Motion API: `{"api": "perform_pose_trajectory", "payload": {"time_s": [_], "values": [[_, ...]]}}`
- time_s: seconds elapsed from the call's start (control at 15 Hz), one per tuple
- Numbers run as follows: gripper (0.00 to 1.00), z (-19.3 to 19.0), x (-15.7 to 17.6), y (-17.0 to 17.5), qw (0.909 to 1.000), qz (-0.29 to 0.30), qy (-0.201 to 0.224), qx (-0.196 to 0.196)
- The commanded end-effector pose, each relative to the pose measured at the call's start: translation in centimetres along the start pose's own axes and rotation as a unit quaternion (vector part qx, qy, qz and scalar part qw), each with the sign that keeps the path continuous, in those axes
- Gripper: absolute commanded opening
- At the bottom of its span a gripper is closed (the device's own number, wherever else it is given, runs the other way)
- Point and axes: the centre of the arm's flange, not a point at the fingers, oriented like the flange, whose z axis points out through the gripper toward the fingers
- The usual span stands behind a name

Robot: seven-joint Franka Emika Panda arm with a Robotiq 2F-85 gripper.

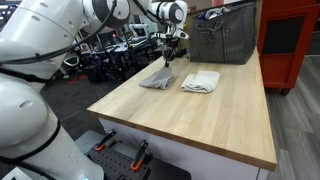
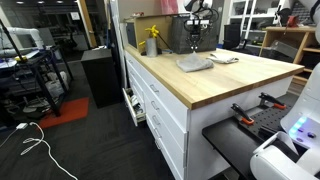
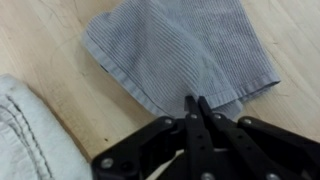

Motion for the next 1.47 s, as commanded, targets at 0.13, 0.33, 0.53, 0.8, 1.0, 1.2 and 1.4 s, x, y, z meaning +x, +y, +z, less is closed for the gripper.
{"api": "perform_pose_trajectory", "payload": {"time_s": [0.13,0.33,0.53,0.8,1.0,1.2,1.4], "values": [[0.01,3.7,-6.1,3.2,0.9996,-0.01,-0.024,-0.015],[0.01,4.8,-8.2,4.3,0.9988,-0.014,-0.041,-0.02],[0.01,6.0,-10.0,5.6,0.9975,-0.026,-0.059,-0.029],[0.01,9.3,-12.4,7.6,0.9924,-0.045,-0.103,-0.051],[0.01,12.5,-14.6,9.0,0.9855,-0.064,-0.141,-0.07],[0.01,15.6,-16.6,10.1,0.977,-0.088,-0.172,-0.091],[0.01,17.7,-17.7,11.0,0.9694,-0.105,-0.187,-0.119]]}}
